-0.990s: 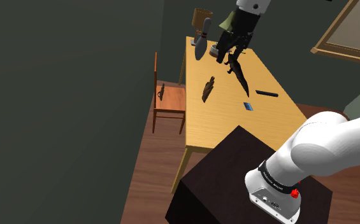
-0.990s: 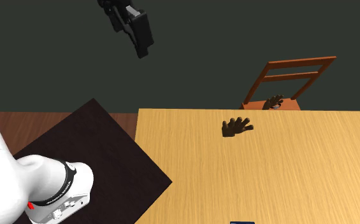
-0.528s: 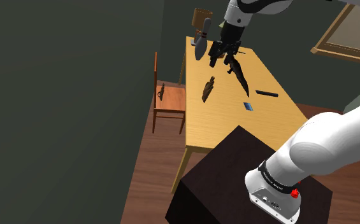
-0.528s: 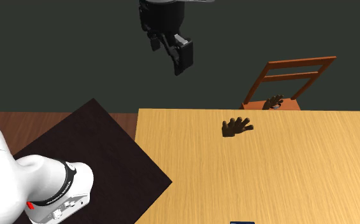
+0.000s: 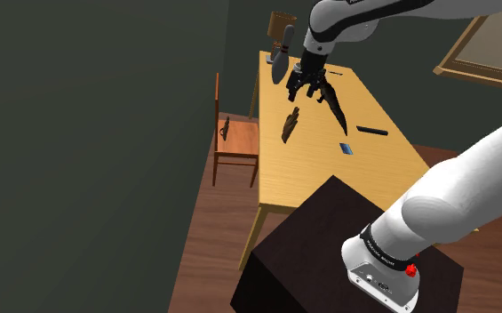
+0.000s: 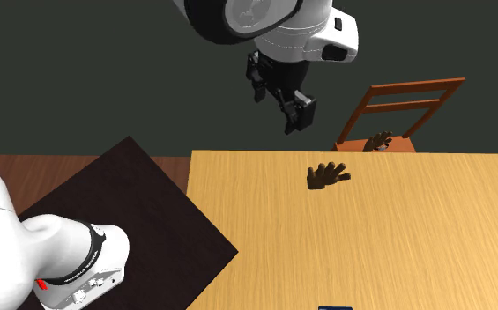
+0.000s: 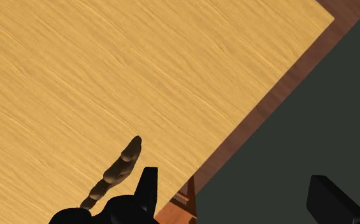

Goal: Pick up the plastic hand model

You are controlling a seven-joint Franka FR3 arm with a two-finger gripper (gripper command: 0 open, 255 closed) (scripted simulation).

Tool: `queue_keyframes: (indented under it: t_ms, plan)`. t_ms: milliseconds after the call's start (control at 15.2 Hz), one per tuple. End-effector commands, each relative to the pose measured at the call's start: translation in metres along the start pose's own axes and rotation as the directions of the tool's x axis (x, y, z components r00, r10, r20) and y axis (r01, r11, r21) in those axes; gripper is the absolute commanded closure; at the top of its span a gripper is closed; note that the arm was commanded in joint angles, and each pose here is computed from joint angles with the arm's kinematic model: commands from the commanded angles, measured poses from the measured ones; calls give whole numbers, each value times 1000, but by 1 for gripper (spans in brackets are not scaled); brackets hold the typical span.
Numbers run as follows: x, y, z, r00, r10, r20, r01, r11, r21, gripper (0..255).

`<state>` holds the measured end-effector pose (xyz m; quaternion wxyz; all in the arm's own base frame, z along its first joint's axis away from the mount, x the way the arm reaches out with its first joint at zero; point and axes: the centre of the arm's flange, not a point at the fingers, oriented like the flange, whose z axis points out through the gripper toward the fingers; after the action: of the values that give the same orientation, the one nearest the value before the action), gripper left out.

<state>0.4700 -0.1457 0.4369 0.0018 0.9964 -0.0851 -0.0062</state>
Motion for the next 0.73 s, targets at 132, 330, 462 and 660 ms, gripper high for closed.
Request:
queue_keyframes:
  t_ms: [132, 330, 462, 660]
  plan:
    - [35, 26, 33, 1000, 12, 9, -12, 1000, -14, 0]
    - [58, 48, 57, 1000, 22, 16, -22, 999, -24, 0]
    - [73, 63, 73, 999, 29, 21, -29, 999, -30, 0]
    - [95, 85, 96, 999, 39, 28, -38, 998, -40, 0]
